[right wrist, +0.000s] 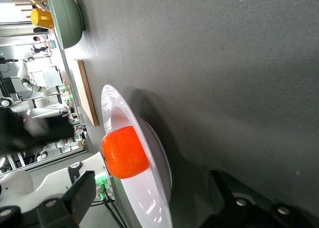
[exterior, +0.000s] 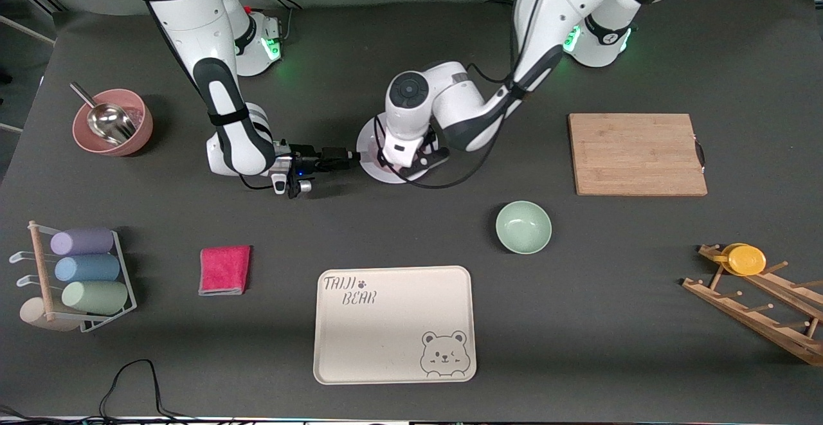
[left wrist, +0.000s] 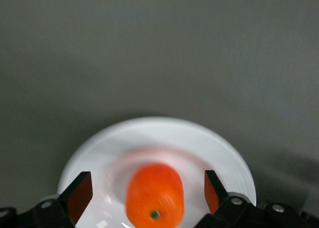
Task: Place orange and plate with both arms
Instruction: 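Open the left gripper to drop the orange onto the plate, then withdraw the left gripper back toward its side of the table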
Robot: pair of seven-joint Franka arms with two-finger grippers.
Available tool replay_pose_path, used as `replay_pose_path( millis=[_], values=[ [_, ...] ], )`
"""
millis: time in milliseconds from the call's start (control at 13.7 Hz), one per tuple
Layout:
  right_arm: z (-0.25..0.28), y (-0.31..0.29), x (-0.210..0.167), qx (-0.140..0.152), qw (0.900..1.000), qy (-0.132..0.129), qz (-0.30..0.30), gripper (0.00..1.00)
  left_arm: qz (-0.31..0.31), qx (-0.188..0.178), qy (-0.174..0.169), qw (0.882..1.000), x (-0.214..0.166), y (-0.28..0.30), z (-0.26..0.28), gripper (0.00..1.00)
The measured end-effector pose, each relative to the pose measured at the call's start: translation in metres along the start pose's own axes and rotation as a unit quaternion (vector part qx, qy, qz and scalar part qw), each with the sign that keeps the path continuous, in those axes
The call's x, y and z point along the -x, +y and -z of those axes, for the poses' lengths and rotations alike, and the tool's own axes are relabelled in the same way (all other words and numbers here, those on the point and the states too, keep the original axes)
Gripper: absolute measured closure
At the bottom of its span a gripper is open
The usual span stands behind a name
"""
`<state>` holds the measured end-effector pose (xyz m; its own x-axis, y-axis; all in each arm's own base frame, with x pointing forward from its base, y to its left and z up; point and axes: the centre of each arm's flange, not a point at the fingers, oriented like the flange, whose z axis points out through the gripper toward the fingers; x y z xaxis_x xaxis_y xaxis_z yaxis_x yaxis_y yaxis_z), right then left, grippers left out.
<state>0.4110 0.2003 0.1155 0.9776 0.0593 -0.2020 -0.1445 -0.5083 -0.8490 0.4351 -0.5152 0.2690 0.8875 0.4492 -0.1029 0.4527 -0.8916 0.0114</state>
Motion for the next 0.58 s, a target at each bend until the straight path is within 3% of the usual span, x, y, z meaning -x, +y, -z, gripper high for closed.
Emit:
replay_pose_path(
  millis=[219, 585],
  values=[
    [-0.001, 0.000, 0.000, 0.000, 1.000, -0.001, 0.000, 0.00, -0.033, -0.014, -0.002, 0.999, -0.085, -0.039, 0.081, 0.00],
    [-0.004, 0.002, 0.002, 0.002, 1.000, -0.004, 0.000, 0.00, -0.109, -0.052, -0.001, 0.993, -0.209, -0.163, 0.197, 0.00]
  ],
)
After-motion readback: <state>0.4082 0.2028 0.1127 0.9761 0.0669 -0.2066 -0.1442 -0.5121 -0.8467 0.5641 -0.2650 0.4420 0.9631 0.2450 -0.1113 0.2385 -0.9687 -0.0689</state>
